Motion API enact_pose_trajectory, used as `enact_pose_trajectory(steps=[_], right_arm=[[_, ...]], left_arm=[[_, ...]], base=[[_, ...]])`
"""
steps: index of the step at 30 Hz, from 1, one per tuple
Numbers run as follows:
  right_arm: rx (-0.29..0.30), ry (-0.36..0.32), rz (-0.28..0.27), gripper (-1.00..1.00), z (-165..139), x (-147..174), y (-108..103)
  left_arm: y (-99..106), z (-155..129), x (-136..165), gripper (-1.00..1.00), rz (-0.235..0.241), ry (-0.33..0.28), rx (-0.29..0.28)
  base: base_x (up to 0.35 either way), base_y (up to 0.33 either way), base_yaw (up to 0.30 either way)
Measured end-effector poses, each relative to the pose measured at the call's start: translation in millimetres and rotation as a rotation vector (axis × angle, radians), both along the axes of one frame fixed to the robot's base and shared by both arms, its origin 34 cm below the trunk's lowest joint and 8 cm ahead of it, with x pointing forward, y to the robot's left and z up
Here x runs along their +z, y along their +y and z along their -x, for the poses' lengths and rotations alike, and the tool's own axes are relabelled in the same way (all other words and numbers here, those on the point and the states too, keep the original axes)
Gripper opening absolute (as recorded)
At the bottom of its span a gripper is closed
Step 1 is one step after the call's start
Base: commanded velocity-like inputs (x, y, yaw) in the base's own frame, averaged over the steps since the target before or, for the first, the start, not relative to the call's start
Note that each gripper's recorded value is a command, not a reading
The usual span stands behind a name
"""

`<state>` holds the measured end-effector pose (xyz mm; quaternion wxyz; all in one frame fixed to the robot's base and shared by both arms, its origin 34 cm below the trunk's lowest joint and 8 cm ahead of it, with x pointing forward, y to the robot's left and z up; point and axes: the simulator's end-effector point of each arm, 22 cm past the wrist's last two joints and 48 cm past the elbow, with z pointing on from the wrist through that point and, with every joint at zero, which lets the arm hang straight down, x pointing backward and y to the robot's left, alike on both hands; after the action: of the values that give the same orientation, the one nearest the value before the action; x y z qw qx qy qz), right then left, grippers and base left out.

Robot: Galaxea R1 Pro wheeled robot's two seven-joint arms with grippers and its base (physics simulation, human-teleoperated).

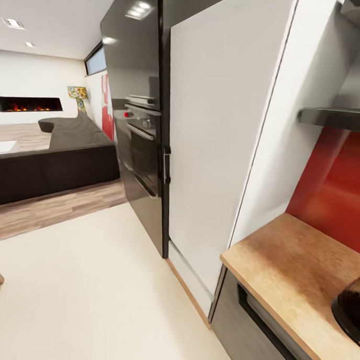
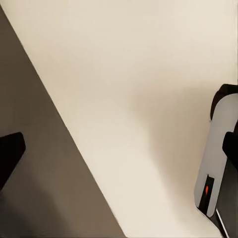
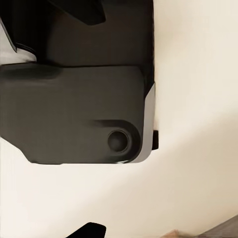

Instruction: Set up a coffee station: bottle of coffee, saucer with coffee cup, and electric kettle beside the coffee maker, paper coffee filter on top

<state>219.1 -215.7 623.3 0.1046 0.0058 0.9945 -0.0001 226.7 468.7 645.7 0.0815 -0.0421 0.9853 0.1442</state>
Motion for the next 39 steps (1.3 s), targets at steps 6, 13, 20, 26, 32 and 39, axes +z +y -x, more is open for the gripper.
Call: enact_pose_trajectory(steps=[6,13,20,26,32,39], right_arm=[[-0.001,0.001,-0.002,1.00,0.2,-0.2,0.6],[0.000,0.001,-0.004,1.00,0.2,-0.2,1.7],[-0.001,0.001,-0.005,1.00,0.2,-0.2,1.9],[-0.001,0.002,-0.005,1.00,0.1,-0.3,1.9],[-0.001,0.003,-0.005,1.00,0.5,-0.3,1.9],[-0.001,0.003,-0.005,1.00,0.5,-0.2,1.7]], left_arm=[[-4.9,-0.7,-1.5,1.00,0.006,0.000,-0.002],[-5.6,-0.8,-1.7,1.00,0.007,-0.001,-0.001],[-5.6,-0.5,-1.7,1.00,0.007,-0.001,0.000],[-6.5,-1.0,-2.0,1.00,0.009,-0.001,0.001],[-6.8,-0.2,-2.1,1.00,0.009,0.000,0.000],[-7.0,-0.3,-2.1,1.00,0.009,-0.001,-0.001]], base=[[0.089,0.000,-0.300],[0.005,0.000,-0.300],[-0.012,0.000,-0.300],[-0.203,0.127,-0.300],[-0.154,0.139,-0.300],[-0.043,0.039,-0.300]])
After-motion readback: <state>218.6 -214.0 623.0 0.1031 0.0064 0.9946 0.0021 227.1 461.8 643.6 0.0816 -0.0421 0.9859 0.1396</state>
